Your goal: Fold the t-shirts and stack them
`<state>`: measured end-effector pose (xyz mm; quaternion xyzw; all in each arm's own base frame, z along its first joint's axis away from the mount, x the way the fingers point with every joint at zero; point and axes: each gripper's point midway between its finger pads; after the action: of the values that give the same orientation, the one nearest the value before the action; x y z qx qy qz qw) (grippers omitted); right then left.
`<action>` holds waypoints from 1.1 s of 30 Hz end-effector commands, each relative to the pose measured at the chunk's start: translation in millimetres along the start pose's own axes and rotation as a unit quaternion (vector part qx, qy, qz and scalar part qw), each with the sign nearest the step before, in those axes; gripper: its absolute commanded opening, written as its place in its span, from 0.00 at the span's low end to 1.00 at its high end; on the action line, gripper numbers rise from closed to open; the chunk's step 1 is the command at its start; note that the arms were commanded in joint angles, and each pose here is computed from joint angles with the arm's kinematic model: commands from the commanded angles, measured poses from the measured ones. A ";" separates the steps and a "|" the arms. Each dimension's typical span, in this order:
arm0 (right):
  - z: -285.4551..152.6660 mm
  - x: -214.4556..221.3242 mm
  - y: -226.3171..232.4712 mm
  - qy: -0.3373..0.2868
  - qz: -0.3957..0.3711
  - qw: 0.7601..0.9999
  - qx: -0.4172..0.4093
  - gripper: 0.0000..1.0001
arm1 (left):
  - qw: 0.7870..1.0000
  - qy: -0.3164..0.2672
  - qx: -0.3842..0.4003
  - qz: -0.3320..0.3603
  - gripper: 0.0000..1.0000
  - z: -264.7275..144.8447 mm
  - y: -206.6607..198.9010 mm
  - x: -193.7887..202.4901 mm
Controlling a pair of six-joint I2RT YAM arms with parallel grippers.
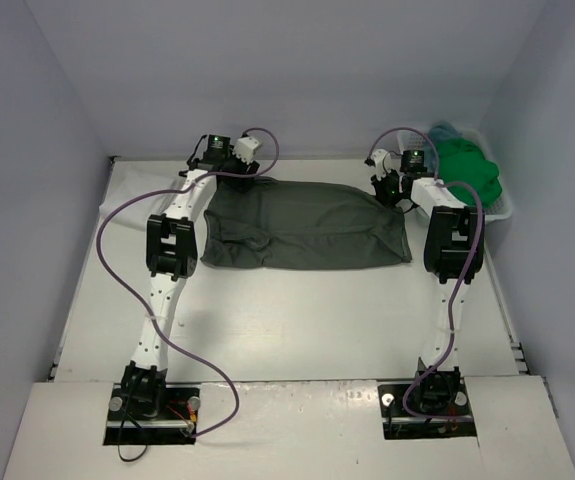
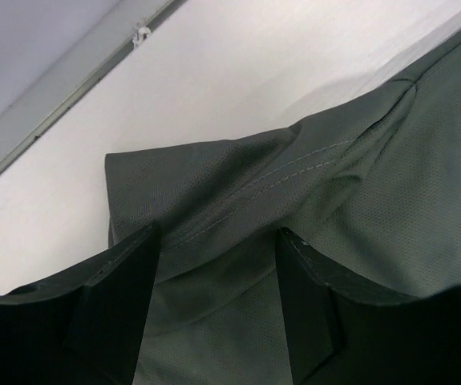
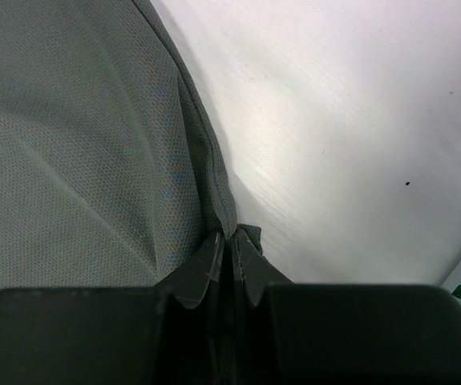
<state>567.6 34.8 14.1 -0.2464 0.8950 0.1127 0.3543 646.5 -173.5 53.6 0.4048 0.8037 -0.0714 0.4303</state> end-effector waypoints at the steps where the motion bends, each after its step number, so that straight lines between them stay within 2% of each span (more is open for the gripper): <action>1: -8.8 5.6 15.8 0.016 0.013 1.000 -0.019 0.00 | 0.998 -0.052 -0.027 0.028 0.54 -19.5 16.3 -49.5; 9: -12.2 7.9 18.8 0.018 0.008 1.000 -0.022 0.00 | 0.997 -0.064 -0.041 0.032 0.53 -12.6 20.1 -54.6; 11: -12.5 8.5 19.1 0.018 0.007 1.000 -0.022 0.00 | 0.996 -0.066 -0.045 0.033 0.49 -11.0 20.7 -56.4; 16: -9.2 12.2 20.8 0.020 0.010 0.999 -0.028 0.00 | 0.995 -0.071 -0.059 0.026 0.28 -10.8 25.2 -60.1; 28: -9.9 15.0 23.3 0.022 0.010 0.999 -0.029 0.00 | 0.995 -0.067 -0.071 0.020 0.12 -23.7 28.7 -64.0; 30: -12.0 15.0 23.5 0.021 0.012 0.999 -0.028 0.00 | 0.993 -0.076 -0.087 0.020 0.00 -35.9 35.0 -75.8; 33: -16.5 8.5 25.2 0.014 0.010 1.000 -0.025 0.00 | 0.992 -0.081 -0.097 0.016 0.00 -47.2 37.1 -82.2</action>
<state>561.0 38.8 14.0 -0.2514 0.8905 0.1209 0.3594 656.4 -174.0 45.0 0.3870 0.8059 -0.0452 0.4457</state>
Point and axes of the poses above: each gripper's point midway between its finger pads, its own z axis out along the fingers, its own y axis along the line the jaws close on, x = y × z, and after that the axes turned 12 degrees about z, right-handed
